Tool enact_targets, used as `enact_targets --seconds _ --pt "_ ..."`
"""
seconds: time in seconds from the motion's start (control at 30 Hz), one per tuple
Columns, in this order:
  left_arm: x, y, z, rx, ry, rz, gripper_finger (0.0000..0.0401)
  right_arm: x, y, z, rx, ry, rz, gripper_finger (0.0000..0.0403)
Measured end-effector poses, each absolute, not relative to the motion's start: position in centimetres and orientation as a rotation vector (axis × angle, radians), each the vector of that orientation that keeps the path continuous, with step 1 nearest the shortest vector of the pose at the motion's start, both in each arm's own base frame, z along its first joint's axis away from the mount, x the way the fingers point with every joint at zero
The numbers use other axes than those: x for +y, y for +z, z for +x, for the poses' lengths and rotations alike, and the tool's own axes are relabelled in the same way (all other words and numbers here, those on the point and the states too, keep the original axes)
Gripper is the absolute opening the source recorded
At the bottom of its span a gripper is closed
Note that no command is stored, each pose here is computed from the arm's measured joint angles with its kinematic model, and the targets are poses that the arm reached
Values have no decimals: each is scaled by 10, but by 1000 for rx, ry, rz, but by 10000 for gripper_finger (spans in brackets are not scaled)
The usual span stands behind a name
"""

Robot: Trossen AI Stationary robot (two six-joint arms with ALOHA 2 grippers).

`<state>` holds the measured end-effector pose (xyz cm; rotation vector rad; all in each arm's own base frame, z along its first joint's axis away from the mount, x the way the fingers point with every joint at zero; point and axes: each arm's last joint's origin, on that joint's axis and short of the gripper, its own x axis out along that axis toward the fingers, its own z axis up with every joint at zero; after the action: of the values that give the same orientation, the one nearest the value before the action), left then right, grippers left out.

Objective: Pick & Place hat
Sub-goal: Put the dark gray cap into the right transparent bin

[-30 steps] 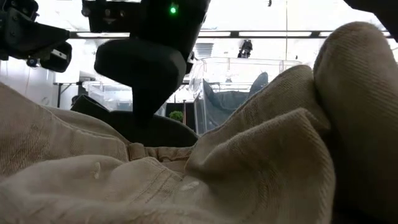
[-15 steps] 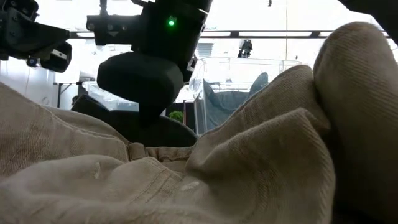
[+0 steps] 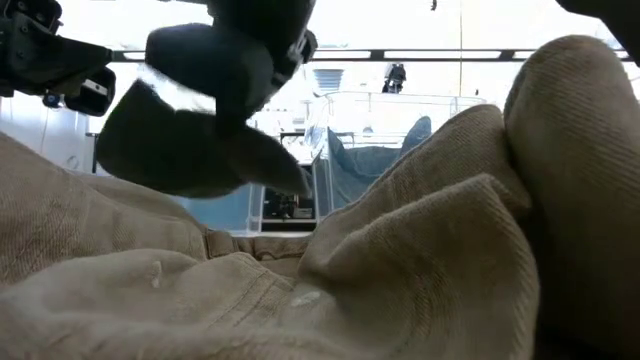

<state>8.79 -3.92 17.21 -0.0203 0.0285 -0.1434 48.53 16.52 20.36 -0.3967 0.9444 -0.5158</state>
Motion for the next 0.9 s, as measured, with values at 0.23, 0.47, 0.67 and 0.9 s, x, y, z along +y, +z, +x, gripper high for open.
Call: enact_targets --seconds 0.23,0.47,0.67,0.9 --pt "-39 172 88 29 -144 -20 0 172 215 481 918 -503 -437 13" --pt "-39 172 88 29 -143 -20 0 180 233 474 916 -417 -415 13" --pt "-39 172 88 29 -143 -20 0 185 251 466 927 -304 -346 13" --pt "-39 172 88 28 -144 -13 0 187 268 459 924 -249 -301 13"
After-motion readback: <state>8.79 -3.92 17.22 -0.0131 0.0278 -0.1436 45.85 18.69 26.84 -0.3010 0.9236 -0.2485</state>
